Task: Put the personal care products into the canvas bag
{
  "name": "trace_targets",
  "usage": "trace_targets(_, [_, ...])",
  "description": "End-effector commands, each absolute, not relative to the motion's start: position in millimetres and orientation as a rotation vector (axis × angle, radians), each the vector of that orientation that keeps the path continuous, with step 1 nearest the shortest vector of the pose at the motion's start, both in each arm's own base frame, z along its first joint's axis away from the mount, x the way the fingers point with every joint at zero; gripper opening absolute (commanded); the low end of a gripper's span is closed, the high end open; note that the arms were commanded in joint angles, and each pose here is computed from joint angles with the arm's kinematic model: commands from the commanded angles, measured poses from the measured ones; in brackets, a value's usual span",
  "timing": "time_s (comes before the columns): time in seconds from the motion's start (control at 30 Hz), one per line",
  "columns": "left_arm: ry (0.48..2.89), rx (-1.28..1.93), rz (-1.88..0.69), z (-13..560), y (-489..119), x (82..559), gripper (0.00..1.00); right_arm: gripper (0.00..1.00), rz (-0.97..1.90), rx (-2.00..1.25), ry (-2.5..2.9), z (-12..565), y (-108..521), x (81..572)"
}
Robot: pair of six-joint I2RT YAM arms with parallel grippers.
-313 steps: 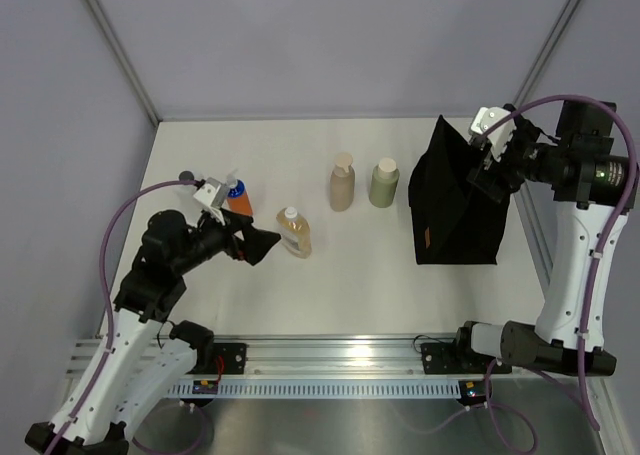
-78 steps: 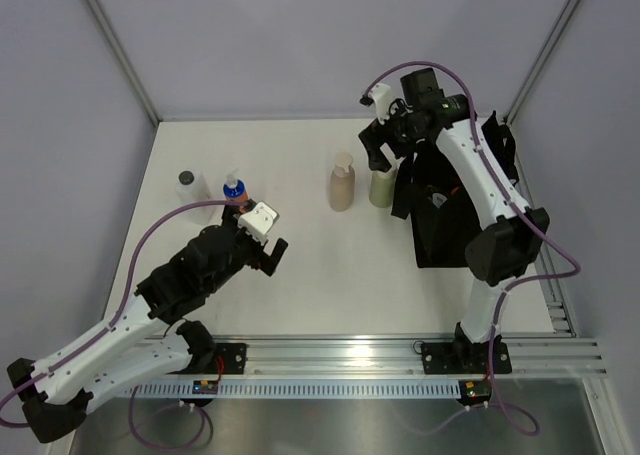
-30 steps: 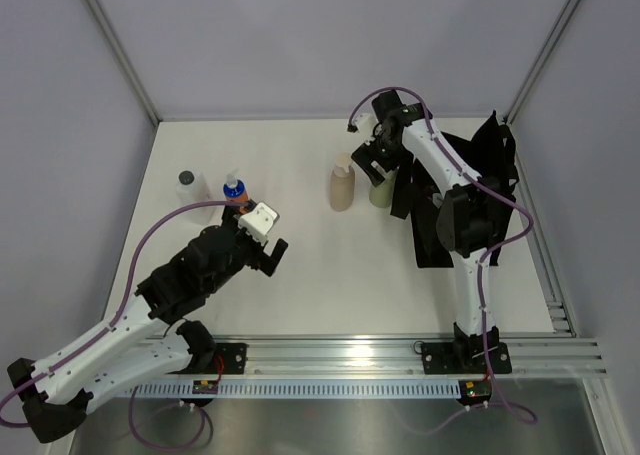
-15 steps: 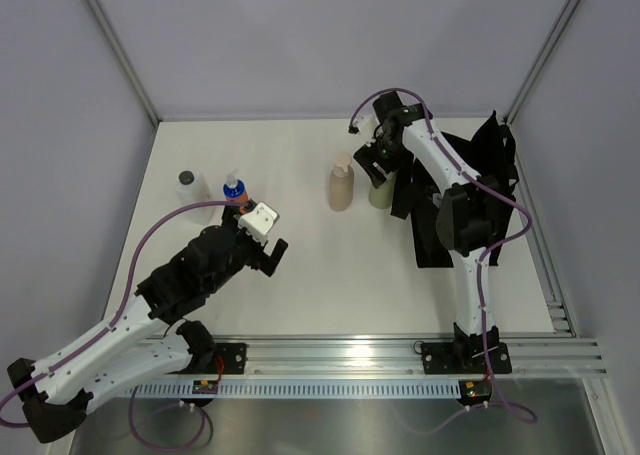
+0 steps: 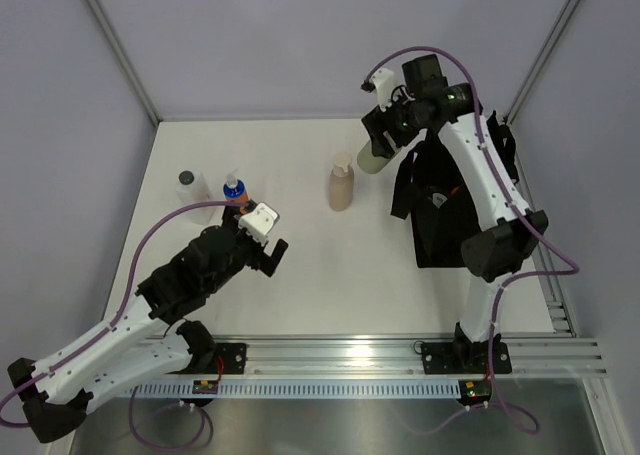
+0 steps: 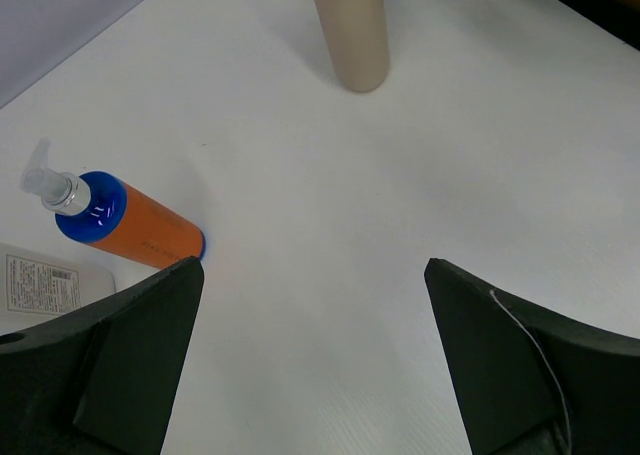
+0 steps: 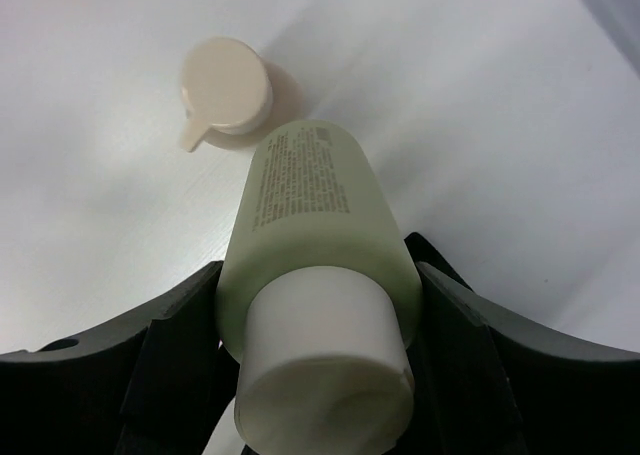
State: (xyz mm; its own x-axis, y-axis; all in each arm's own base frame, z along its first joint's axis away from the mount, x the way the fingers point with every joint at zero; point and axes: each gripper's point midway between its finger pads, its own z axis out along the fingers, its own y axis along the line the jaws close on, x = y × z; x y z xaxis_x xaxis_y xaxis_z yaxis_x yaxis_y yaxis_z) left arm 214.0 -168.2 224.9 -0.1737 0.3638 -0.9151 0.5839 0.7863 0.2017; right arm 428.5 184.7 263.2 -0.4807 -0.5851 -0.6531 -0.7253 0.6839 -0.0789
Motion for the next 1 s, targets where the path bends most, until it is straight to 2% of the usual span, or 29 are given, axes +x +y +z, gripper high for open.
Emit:
trace_targets(0.0, [1.762,0.742,-0.229,227.6,-170.2,216.1,0.99,0.00,0.343,-0.942,1.925,377.4,190.4,396.7])
trace_targets(0.13, [1.769,0.745,-0.220,225.3,-170.5,217.5,0.99,0.00,0.346,-0.905,1.809,426.0,178.6,366.1])
trace_targets(0.33, [1.771,0.743,-0.208,224.5,-168.9,218.3,0.99,0.00,0.318,-0.761,1.734,471.4,117.0,342.6])
trace_targets(0.43, [1.772,0.745,-0.209,223.8,-169.0,218.1,0.99,0.00,0.258,-0.738,1.763,468.8,88.6,332.3])
trace_targets(0.63, [1.766,0.745,-0.220,225.9,-169.8,216.9,0.99,0.00,0.207,-0.739,1.872,425.1,68.6,319.1])
trace_targets(0.97, [1.757,0.746,-0.237,228.2,-171.2,215.4,0.99,0.00,0.015,-0.630,2.039,373.8,7.4,349.6])
